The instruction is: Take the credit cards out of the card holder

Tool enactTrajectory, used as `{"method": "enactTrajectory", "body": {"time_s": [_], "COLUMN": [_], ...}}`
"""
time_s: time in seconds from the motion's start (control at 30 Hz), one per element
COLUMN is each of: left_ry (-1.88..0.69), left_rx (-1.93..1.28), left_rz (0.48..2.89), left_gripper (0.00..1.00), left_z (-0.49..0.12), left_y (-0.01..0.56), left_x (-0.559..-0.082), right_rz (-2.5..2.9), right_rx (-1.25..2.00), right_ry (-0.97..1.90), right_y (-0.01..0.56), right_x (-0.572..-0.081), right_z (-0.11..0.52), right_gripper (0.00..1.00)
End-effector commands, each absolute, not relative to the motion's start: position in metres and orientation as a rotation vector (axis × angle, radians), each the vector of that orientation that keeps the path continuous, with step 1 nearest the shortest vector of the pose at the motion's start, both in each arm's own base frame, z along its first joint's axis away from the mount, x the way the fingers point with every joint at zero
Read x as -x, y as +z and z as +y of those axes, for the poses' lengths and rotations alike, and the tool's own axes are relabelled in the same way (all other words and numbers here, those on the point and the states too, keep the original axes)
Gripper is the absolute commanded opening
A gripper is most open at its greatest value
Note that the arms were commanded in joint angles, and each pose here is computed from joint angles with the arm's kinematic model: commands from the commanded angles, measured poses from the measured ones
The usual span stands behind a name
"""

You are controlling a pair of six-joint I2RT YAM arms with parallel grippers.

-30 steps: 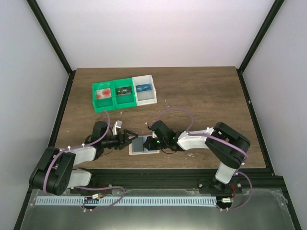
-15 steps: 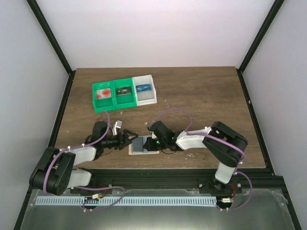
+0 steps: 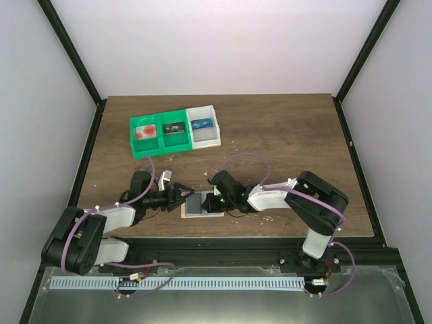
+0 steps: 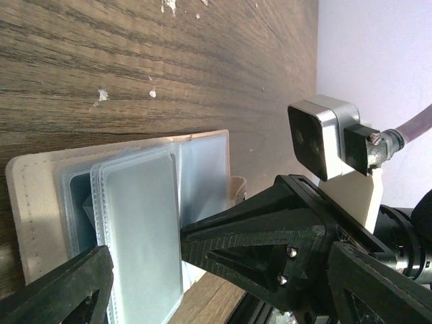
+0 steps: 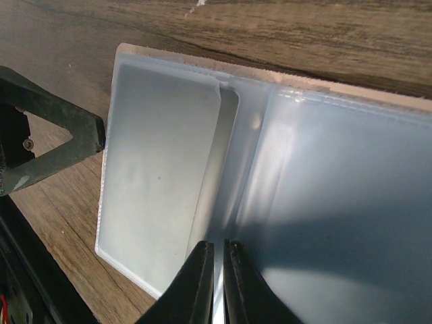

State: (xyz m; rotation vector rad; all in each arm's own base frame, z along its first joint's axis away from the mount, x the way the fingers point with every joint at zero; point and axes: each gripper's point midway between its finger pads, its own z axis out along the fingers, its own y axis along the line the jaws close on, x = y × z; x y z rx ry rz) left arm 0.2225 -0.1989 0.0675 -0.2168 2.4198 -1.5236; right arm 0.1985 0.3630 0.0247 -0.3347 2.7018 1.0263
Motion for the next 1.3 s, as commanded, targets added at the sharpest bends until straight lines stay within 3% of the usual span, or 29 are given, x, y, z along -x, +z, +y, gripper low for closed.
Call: {"method": "enactTrajectory", "body": {"time_s": [0.0,0.7,1.27], "left_ry": [-1.536,-1.696,-1.669], "left_rx": [0.186,0.195,0.181], "left_rz": [2.407,2.348,2.333], "left_gripper": [0.89,0.90,0.91], "left_z": [-0.201,-0.212,-0.214], "left_y": [0.068,0.079,0.096], "left_x": [-0.222,-0.214,-0.214], "right_rz": [2.760,2.759,2.710], "right_rx": [0.339,0.337,0.343], "right_ry": [0.956,0.967,0.986], "right_y": [0.006,0.004,0.011], "right_x": [-0.191,-0.191,-0.195], "right_z": [0.357,0.357,0.360], "right_gripper": [0.08,0.07,0.08]}}
